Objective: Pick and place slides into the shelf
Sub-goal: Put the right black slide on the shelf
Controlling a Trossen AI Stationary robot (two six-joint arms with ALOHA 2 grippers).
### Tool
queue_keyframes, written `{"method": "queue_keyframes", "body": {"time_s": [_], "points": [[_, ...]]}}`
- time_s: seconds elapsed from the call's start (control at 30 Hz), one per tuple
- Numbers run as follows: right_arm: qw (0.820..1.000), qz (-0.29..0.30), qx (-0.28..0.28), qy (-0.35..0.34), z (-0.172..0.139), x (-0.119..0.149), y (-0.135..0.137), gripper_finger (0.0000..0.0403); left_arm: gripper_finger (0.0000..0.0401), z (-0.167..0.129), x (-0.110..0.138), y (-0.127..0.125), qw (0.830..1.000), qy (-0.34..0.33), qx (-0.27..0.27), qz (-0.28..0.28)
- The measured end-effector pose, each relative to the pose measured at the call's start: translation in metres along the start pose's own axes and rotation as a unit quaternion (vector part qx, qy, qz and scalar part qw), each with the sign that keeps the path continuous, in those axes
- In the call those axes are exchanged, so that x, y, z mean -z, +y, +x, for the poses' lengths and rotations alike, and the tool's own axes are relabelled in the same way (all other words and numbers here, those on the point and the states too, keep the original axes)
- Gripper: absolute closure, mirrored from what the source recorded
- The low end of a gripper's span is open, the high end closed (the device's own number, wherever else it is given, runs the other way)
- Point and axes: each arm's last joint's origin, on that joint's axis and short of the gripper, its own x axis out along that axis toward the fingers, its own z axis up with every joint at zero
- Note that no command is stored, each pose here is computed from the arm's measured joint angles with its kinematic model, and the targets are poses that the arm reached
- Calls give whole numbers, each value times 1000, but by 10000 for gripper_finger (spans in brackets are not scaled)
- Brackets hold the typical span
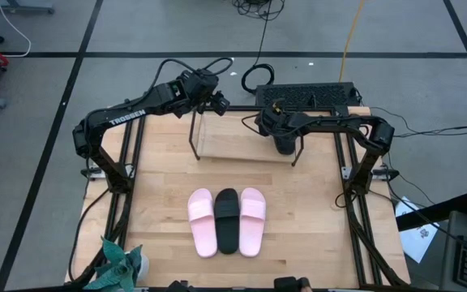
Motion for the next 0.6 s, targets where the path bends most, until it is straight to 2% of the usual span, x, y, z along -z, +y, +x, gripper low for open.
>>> {"method": "queue_keyframes", "body": {"time_s": [0.3,0.6], "points": [[1000,18,11,-14,2,-1,-5,216,153,0,0,0,1000,0,0,0],[999,22,-13,-40,2,-3,-4,302,153,0,0,0,1000,0,0,0]]}}
